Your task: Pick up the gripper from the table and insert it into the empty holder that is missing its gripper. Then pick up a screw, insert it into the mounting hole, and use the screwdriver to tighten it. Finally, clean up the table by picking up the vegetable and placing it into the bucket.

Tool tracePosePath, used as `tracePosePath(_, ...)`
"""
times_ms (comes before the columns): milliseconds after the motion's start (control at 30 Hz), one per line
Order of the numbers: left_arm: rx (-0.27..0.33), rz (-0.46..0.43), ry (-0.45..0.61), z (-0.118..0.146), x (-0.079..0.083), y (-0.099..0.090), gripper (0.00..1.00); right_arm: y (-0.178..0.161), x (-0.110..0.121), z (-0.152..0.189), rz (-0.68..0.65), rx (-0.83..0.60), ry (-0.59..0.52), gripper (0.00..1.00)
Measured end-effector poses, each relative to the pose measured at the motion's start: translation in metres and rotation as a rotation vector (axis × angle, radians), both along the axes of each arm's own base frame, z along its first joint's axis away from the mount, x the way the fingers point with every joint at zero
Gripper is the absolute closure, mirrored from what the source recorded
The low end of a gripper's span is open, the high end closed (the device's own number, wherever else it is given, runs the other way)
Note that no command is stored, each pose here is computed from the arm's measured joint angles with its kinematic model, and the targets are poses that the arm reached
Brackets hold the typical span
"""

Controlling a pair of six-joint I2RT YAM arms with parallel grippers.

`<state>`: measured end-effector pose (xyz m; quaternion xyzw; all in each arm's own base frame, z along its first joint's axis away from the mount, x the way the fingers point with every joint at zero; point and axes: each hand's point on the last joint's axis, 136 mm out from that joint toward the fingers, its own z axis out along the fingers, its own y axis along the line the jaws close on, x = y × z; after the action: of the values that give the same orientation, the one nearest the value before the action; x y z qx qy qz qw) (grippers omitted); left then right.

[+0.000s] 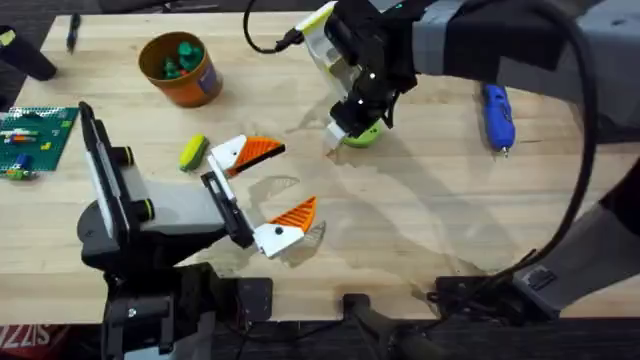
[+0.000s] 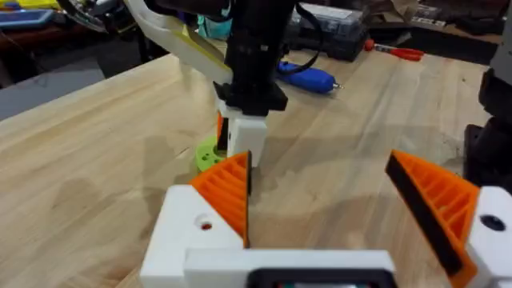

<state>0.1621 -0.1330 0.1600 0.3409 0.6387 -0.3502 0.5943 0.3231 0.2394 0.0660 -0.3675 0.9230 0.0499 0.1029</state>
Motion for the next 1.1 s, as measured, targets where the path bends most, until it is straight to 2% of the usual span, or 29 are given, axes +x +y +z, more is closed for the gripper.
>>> tracePosePath(567,0.000,0.000,0.000,0.000,0.000,0.000,0.014,0.000,0.002,-0.012,-0.001,-0.016,0.015,0.527)
tracePosePath(767,0.000,0.000,0.000,0.000,0.000,0.000,0.015,-0.003,0.005,-0.011,-0.008,-0.031,0.000,0.733)
tracePosePath(867,0.000,0.000,0.000,0.000,0.000,0.000,0.015,-0.003,0.006,-0.011,-0.008,-0.031,-0.002,0.781)
tracePosePath(1000,0.000,0.000,0.000,0.000,0.000,0.000,0.015,-0.004,0.010,-0.009,-0.012,-0.038,-0.019,0.976)
tracePosePath(1100,0.000,0.000,0.000,0.000,0.000,0.000,0.015,-0.004,0.010,-0.009,-0.011,-0.039,-0.021,0.983)
